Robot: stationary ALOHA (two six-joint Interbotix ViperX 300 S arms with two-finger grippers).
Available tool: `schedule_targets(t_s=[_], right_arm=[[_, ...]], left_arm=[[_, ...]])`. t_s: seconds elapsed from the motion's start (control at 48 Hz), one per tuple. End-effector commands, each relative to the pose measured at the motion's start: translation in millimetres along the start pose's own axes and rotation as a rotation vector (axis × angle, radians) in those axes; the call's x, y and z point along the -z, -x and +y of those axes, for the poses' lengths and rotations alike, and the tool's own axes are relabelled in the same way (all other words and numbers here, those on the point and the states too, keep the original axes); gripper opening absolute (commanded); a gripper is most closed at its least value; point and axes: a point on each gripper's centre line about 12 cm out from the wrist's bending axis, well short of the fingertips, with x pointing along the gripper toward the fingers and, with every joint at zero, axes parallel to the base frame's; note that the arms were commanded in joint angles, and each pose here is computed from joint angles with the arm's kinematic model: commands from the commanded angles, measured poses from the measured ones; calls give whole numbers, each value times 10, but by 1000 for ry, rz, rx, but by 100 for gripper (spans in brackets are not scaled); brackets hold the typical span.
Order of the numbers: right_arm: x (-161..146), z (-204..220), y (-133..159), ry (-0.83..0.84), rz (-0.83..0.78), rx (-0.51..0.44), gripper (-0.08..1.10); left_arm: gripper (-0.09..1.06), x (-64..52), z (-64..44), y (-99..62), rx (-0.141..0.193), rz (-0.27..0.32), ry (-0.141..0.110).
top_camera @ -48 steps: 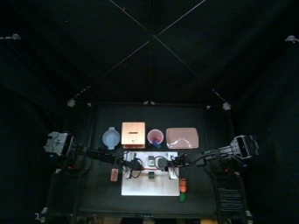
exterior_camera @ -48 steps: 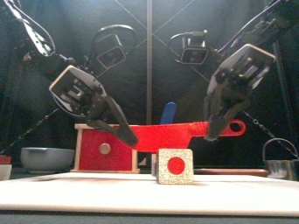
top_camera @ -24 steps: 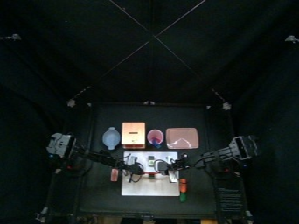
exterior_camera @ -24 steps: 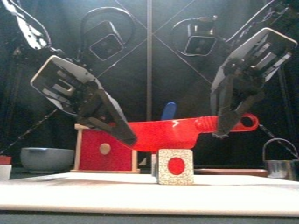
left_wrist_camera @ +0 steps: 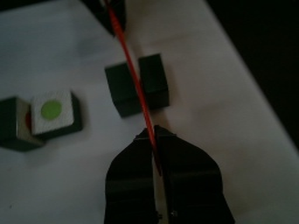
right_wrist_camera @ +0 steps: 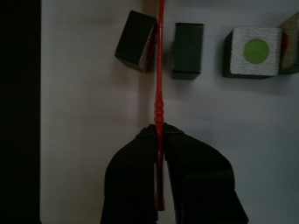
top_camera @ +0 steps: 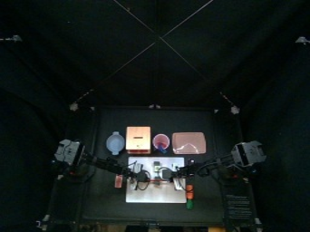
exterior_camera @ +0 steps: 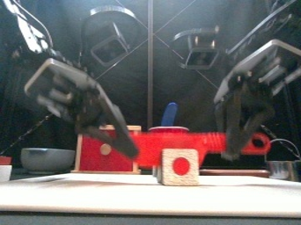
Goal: Cut the sushi into 4 pieces with the knife
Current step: Cut the sushi into 4 pieces
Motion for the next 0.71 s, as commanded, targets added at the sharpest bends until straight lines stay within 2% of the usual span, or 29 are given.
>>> schedule_targets(t_s=[0.021, 0.417, 0.583, 0.708], right_arm=[[-150, -9, 52, -2, -56, 1, 5], [-25, -25, -125, -19, 4, 5, 5], [9, -47, -156, -24, 17, 10, 5], [4, -58, -151, -19, 15, 12, 5]], left_arm=[[26, -106, -23, -26, 4, -30, -10], [26, 228, -3, -224, -7, 69, 28], [26, 269, 28, -236, -16, 80, 41], [26, 263, 127, -219, -36, 76, 52]])
